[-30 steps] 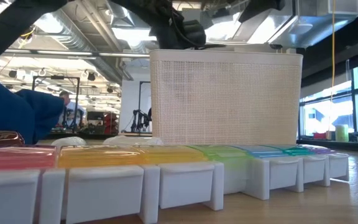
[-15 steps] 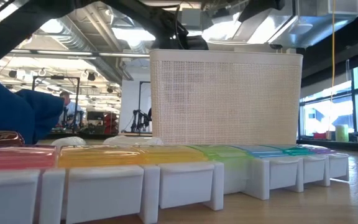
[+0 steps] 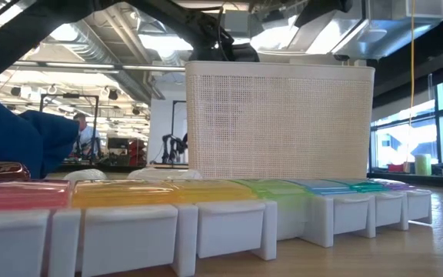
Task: Pick & place medical supplies in basket/bin
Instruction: Put the orange pill bottle into the white container, then put the rolled white gauze into the white container
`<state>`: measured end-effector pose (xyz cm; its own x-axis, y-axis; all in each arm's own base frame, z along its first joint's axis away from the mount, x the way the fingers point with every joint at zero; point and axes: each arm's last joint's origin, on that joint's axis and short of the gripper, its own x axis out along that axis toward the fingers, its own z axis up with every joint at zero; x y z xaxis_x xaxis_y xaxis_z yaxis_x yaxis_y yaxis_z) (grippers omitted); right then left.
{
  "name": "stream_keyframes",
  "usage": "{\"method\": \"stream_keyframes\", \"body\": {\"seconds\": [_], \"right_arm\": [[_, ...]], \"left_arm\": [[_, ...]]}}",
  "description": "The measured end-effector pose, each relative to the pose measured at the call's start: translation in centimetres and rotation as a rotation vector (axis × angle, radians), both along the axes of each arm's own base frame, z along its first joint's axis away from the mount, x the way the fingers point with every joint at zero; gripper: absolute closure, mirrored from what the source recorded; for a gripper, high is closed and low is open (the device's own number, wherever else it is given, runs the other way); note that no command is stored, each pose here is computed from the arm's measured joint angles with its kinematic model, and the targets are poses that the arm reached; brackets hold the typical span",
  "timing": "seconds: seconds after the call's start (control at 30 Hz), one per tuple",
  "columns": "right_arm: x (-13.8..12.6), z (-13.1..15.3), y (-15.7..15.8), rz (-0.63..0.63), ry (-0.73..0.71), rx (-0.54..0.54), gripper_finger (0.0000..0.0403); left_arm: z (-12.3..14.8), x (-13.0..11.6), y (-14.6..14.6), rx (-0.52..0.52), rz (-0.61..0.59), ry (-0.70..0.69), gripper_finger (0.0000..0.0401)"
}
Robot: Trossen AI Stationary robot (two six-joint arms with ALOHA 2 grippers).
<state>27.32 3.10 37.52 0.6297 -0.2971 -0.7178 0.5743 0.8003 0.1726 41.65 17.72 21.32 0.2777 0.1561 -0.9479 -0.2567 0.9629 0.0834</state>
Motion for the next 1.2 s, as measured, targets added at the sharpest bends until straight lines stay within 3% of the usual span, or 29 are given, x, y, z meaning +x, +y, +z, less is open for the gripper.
{"method": "stream_keyframes", "body": {"seconds": [0.43,0.77,0.93,1.2], "right_arm": [[0.0,0.0,0.1,0.019,0.007,0.021,0.0098],[0.0,-0.1,0.1,0.025,0.009,0.025,0.0098],[0.0,-0.1,0.1,0.025,0.009,0.025,0.0098],[0.0,0.0,0.1,0.026,0.009,0.026,0.0098]], "left_arm": [[0.0,-0.1,0.0,-0.023,0.063,-0.003,0.0191],[-0.1,0.0,0.0,-0.024,0.065,-0.003,0.0136],[0.1,-0.1,0.0,-0.023,0.067,-0.005,0.0129],[5.3,0.0,0.4,-0.002,0.072,-0.067,0.0129]]}}
